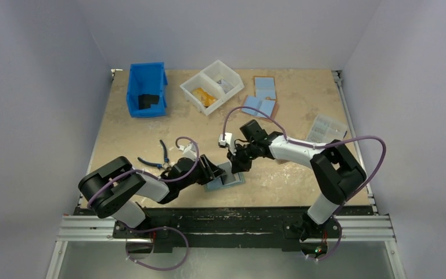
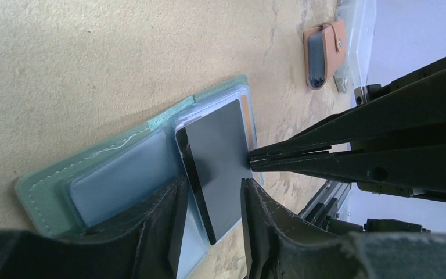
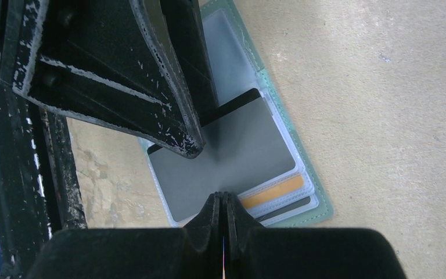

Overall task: Take the credit cards out of the card holder
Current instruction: Remove the credit card from the card holder.

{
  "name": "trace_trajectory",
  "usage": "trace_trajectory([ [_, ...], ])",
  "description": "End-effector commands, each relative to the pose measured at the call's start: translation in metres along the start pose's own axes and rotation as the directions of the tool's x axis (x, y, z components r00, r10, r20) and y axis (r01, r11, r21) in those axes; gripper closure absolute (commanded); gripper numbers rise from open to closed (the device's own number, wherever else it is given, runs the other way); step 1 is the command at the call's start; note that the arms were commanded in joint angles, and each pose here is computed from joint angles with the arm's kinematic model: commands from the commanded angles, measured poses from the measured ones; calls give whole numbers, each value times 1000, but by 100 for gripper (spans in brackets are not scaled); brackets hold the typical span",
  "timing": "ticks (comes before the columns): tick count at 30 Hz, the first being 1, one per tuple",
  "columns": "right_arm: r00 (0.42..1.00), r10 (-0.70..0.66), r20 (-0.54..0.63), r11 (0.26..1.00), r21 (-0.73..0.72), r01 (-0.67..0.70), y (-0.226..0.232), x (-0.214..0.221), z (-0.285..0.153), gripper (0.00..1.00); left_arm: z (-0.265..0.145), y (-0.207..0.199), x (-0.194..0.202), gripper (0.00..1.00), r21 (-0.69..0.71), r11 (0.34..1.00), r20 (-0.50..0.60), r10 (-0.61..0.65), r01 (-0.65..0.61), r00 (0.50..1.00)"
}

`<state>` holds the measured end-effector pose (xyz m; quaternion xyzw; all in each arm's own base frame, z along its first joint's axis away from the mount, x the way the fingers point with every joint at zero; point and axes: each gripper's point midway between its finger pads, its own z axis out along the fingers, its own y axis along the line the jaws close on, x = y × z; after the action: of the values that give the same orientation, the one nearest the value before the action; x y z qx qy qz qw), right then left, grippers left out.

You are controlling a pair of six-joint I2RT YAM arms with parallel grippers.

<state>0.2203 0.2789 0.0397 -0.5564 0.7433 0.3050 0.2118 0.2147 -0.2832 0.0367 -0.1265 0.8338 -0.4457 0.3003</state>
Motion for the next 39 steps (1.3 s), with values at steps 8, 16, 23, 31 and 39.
trace_trajectory([
  [8, 995, -21, -99, 992, -127, 8, 22, -1, 21, 100, -10, -4, -8, 66, 46, 999, 67, -31, 28, 997],
  [16, 991, 33, -130, 992, -120, -48, 19, -1, 23, 100, -12, -7, -7, 100, 78, 997, 68, -30, 24, 997],
  [23, 998, 55, -40, 992, -110, -59, 8, -19, -1, 98, -18, -6, -5, 100, 99, 995, 66, -7, 0, 998],
  [31, 998, 70, -2, 991, -111, -70, 6, -21, -8, 100, -18, -11, -2, 100, 118, 993, 46, 15, -20, 999],
  [39, 994, 105, -35, 990, -90, -107, 2, -13, -1, 100, -18, -11, 0, 100, 125, 992, 38, 12, -16, 999],
])
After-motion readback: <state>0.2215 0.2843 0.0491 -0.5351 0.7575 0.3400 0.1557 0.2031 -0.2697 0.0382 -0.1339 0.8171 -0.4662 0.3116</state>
